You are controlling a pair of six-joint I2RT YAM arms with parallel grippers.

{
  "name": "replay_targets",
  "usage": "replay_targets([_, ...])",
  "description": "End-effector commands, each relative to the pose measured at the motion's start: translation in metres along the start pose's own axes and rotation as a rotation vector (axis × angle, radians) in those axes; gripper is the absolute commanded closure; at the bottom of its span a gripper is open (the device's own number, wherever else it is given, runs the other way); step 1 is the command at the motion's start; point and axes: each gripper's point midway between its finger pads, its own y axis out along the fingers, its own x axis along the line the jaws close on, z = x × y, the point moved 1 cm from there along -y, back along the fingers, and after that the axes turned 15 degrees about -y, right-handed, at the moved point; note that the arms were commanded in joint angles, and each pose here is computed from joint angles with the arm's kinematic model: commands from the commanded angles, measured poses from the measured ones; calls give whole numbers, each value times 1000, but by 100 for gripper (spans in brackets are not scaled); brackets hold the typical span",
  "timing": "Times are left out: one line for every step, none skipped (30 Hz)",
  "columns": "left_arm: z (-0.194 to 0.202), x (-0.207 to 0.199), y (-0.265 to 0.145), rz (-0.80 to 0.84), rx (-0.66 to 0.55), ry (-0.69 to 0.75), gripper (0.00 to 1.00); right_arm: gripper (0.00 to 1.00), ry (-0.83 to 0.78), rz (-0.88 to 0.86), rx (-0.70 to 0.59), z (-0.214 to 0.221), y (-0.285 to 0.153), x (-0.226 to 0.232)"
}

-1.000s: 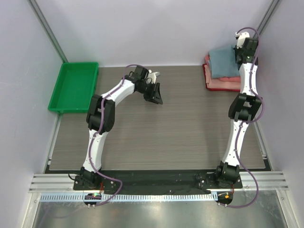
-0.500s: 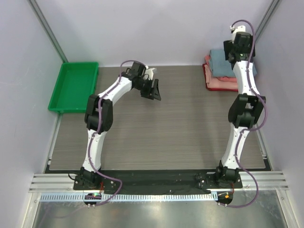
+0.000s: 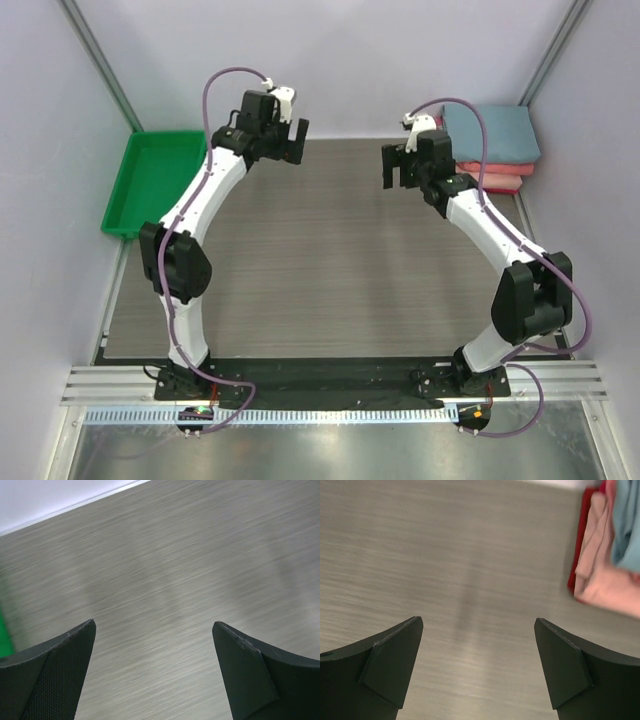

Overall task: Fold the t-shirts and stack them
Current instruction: Reset both grippers

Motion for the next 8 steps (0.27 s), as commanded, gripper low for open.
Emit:
replay_targets([3,39,-18,-223,-37,42,0,0,115,112,-66,-18,-18,-12])
replay_targets([2,42,-22,-238,-42,47,0,0,119,131,-72,-20,-21,-16])
replay_targets([0,43,-29,-251,-52,52,0,0,120,148,-73,-20,-22,-19])
replay_targets([5,47,-29,-264,-41,53,0,0,118,162,-73,-20,-22,-22])
replay_targets([6,49,-31,-274,-41,53,0,0,93,163,-76,-20,-23,-22])
replay_targets([6,50,-34,-281,-42,53,0,0,92,164,-74,-18,-24,-22])
replay_targets([10,50,-34,-281,-35,55,0,0,103,175,-69,-15,-24,-23])
replay_targets([10,49,-35,-279,-34,56,0,0,131,200,-68,-14,-26,-26])
